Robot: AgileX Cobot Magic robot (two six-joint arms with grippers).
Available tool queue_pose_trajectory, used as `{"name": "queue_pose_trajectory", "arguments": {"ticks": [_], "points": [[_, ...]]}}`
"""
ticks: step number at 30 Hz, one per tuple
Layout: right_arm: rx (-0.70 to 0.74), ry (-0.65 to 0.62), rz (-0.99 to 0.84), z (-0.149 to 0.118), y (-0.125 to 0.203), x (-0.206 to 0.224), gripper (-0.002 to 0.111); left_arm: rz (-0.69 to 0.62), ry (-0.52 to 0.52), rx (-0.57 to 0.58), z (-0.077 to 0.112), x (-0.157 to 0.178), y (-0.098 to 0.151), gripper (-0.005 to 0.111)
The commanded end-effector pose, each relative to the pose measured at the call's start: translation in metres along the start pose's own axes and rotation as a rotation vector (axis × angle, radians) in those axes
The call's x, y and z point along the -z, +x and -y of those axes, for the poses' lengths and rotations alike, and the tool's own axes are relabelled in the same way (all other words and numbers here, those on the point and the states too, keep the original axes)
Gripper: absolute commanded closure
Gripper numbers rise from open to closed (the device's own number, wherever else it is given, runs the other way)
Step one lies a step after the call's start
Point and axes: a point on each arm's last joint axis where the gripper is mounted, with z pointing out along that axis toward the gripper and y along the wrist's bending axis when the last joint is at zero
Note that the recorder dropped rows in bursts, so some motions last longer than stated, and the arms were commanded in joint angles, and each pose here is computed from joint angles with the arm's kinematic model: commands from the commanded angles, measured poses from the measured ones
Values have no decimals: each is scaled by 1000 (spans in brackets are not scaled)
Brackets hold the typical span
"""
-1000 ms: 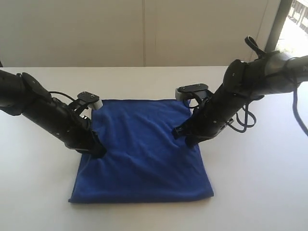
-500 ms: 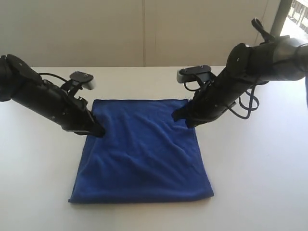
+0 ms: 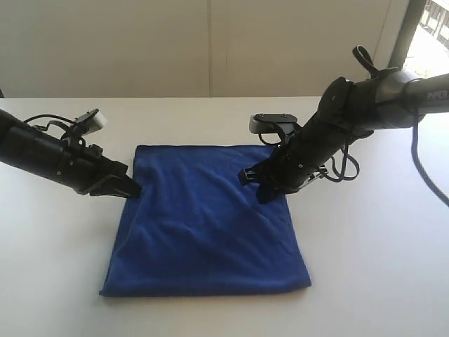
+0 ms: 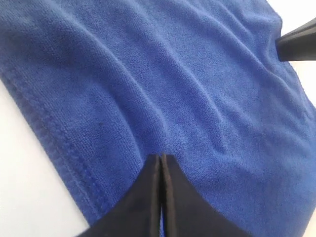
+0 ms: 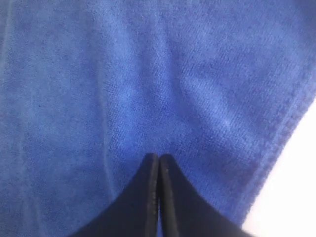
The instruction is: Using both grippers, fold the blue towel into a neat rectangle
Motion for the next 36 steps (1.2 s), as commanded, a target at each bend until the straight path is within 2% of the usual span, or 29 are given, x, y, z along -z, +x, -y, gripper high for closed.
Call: {"name": "queue_pose_trajectory", "arguments": {"ticks": [1,10,17,26,36], "points": [[15,3,15,1,-2,2,108,12,37,15,-1,-4,2,107],[15,11,27,2,-3,2,108,-30,43,57,-14,-20,13,107],[24,20,27,3,-3,2,108,-70,-24,37,-22,-21,17,107],[47,46,28,6,-3,0,108,-112,-49,19,-24,-20,21,107],[56,48,-54,13,8,-20,108,-165,-71,8,-26,-20,26,107]]}}
